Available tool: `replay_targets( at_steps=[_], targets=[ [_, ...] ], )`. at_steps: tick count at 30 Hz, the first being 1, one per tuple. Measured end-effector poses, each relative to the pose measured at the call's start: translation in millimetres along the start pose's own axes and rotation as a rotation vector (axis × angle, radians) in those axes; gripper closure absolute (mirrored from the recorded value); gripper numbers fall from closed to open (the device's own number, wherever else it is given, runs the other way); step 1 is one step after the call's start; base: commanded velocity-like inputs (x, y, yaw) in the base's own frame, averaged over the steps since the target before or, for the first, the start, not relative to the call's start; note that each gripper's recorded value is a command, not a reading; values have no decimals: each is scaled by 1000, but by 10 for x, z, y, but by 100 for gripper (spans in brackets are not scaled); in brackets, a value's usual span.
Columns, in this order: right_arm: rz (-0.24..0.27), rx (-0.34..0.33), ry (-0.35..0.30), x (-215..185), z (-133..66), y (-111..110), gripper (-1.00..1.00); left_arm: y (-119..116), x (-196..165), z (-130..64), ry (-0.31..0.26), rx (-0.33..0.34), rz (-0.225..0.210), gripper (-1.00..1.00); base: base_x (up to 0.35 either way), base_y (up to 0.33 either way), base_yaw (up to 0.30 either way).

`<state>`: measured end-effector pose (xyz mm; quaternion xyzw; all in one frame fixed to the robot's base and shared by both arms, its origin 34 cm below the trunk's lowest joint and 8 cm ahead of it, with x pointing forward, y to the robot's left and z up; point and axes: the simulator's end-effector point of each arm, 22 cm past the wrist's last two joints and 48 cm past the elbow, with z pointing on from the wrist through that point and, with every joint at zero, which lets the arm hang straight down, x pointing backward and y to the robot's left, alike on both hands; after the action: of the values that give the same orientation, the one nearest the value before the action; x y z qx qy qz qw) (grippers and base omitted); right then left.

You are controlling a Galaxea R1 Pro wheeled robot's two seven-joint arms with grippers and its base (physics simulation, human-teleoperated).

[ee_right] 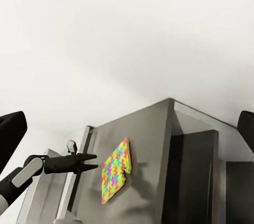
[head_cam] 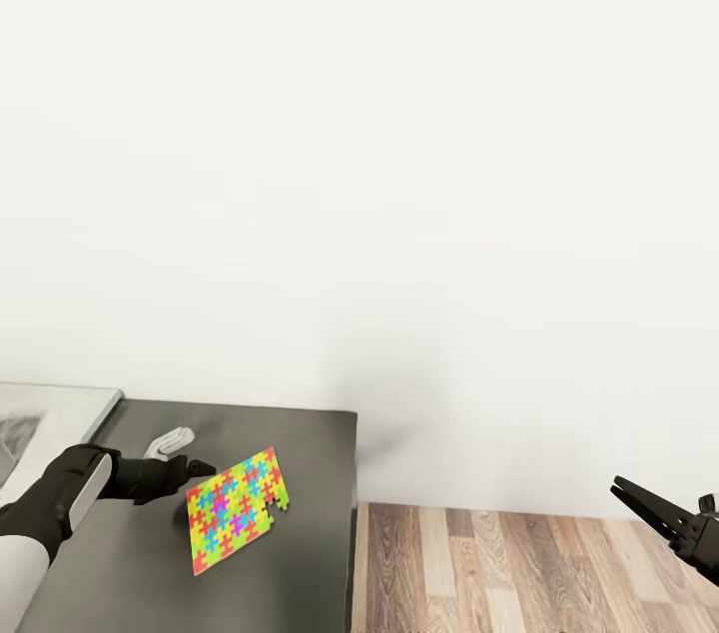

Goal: Put all the toys in the child's room - the three board games (two on the bed and one on the table), the two jigsaw puzzles on the table, and the tennis ball on the table - inside the toy box on the table in the child's room.

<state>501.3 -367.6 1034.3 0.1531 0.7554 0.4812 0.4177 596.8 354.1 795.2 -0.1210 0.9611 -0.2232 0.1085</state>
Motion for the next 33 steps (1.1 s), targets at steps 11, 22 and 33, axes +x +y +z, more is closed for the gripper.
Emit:
replay_targets(
  at_steps=[11, 22, 33],
  targets=[
    [10, 10, 8, 26, 19, -57, -100, 48, 13, 60, 0, -4, 3, -100, 0, 0, 0],
    [19, 20, 16, 56, 34, -111, -100, 84, 56, 125, 12, -6, -2, -100, 0, 0, 0],
    [20, 15, 17, 56, 35, -104, -100, 68, 74, 156, 15, -3, -2, -100, 0, 0, 0]
  ],
)
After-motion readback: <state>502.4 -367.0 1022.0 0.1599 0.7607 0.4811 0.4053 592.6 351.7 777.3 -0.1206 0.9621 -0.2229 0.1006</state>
